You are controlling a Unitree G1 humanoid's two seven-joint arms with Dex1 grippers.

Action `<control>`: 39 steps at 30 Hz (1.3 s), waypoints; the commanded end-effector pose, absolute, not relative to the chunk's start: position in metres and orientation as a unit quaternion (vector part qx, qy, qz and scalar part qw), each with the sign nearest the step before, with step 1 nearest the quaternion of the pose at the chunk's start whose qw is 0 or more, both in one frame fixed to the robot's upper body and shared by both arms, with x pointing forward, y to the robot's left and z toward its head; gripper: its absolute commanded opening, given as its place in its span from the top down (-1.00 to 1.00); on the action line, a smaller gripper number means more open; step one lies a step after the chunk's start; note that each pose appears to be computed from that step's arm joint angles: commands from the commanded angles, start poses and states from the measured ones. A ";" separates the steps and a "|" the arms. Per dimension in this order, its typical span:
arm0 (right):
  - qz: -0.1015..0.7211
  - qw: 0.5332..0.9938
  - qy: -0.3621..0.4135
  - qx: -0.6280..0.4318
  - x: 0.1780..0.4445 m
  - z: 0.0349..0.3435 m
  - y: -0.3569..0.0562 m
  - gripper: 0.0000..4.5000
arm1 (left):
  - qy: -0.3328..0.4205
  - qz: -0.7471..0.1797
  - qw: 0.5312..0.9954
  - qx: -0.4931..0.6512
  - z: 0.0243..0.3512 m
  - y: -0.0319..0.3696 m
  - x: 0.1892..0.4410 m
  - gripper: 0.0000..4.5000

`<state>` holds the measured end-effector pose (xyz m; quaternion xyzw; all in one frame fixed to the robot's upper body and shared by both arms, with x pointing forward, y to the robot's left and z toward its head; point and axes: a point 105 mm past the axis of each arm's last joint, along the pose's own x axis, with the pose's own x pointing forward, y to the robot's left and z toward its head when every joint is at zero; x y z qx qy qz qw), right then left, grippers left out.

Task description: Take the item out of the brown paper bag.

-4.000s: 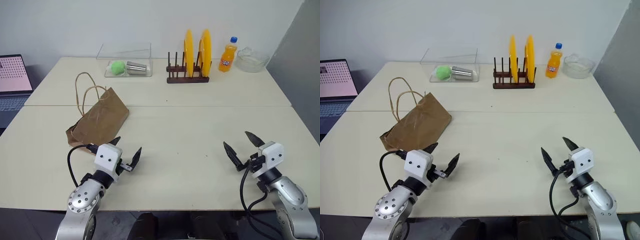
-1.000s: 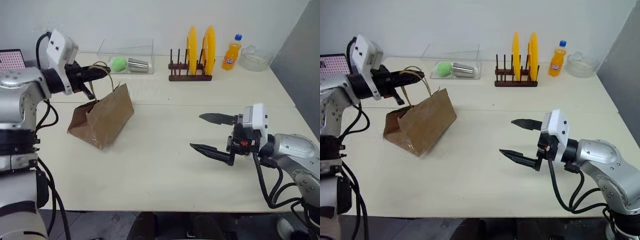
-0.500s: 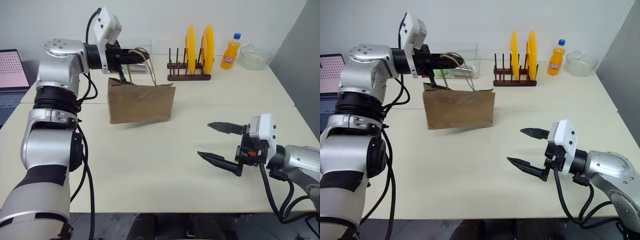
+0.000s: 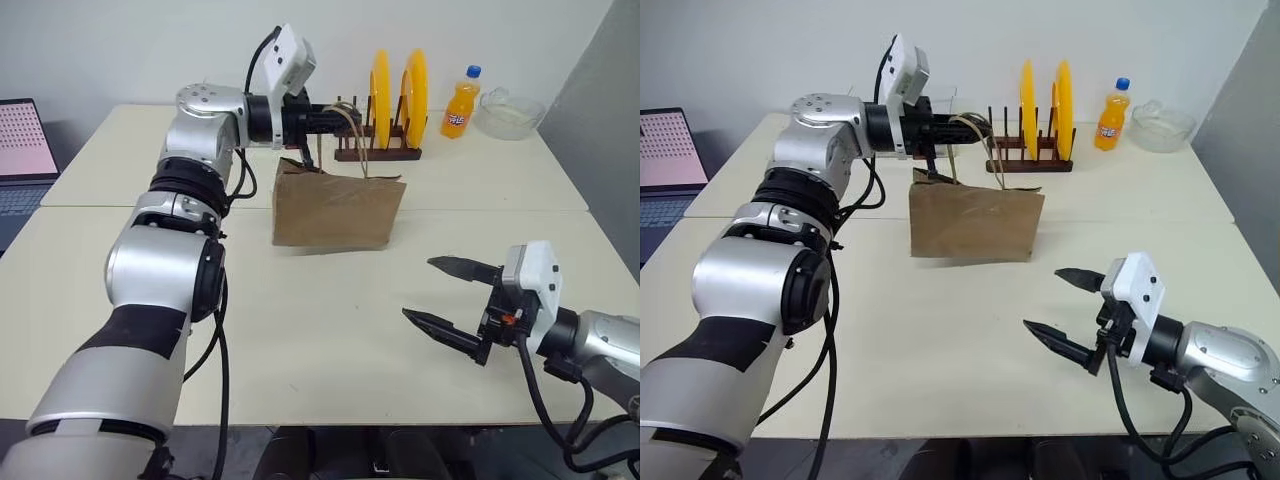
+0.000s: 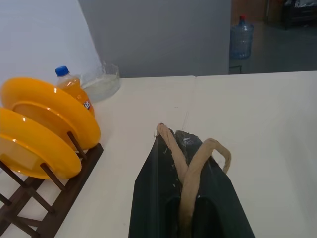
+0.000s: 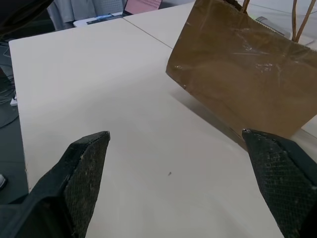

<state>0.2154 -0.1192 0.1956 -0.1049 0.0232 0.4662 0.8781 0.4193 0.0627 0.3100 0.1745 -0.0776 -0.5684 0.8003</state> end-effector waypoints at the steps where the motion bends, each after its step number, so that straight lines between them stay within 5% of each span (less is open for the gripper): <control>1: 0.460 0.880 0.012 -0.120 0.209 0.200 -0.119 -1.00 | -0.135 -0.557 0.800 0.176 0.341 0.049 0.416 0.98; 17: 0.436 0.892 0.021 -0.115 0.197 0.194 -0.120 -1.00 | -0.135 -0.556 0.798 0.188 0.329 0.020 0.419 0.98; 39: 0.451 0.886 0.015 -0.106 0.201 0.198 -0.111 -1.00 | -0.120 -0.443 0.819 0.345 0.301 0.058 0.443 0.98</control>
